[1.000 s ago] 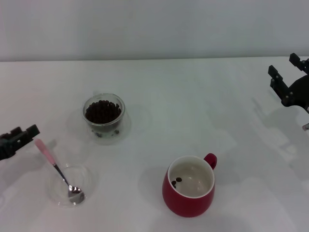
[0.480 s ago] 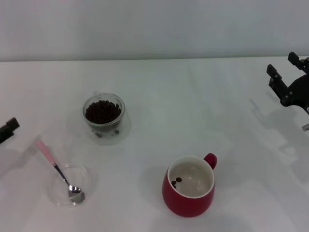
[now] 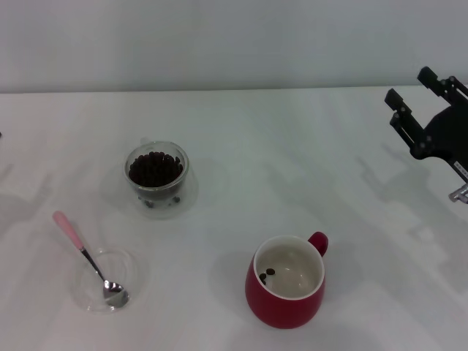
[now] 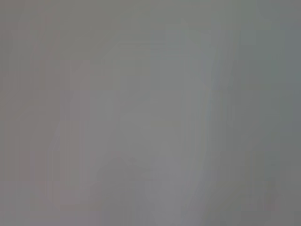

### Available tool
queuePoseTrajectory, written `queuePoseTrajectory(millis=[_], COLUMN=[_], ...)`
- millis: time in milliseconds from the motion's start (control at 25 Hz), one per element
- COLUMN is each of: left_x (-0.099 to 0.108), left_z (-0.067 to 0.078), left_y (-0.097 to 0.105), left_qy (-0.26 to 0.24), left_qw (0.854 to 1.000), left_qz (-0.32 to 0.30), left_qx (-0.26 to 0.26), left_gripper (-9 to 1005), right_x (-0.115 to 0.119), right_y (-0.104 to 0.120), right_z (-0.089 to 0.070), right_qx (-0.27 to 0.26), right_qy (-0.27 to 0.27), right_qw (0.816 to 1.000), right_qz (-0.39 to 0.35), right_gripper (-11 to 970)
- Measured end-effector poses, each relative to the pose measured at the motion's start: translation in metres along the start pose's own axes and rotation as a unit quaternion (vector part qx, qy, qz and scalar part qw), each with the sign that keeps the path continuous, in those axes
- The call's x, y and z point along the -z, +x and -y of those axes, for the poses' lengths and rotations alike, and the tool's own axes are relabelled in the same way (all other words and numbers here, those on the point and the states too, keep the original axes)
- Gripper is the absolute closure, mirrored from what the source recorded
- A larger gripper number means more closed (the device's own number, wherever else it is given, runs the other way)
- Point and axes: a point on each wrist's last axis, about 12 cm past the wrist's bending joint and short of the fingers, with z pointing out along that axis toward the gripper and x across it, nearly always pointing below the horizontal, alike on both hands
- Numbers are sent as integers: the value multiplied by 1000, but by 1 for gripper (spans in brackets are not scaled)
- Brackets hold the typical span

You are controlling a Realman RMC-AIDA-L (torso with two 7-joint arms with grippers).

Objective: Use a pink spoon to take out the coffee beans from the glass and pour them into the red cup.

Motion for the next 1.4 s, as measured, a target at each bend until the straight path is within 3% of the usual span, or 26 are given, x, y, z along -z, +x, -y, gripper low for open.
queuePoseTrajectory(millis=[520,800,1080,1400], left_x=[-24,-18,-10,-16], left_z=[-23,-31,-28,-13], left_y=[-10,-10,1,12], left_qy=[-152,-222,-272,-262], left_qw=[983,972,959,962], left_qz=[35,67,84,71], left_qx=[-95,-43,-3,10], left_gripper=[185,186,189,189], right_x=[1,8,15,16], right_y=[-3,-2,-1,-1], right_z=[0,12,15,11], right_qx=[-51,-53,-45,-22], right_qy=[5,52,61,50], right_qw=[999,997,997,998], right_qz=[14,15,12,9], right_gripper=[388,388,389,389])
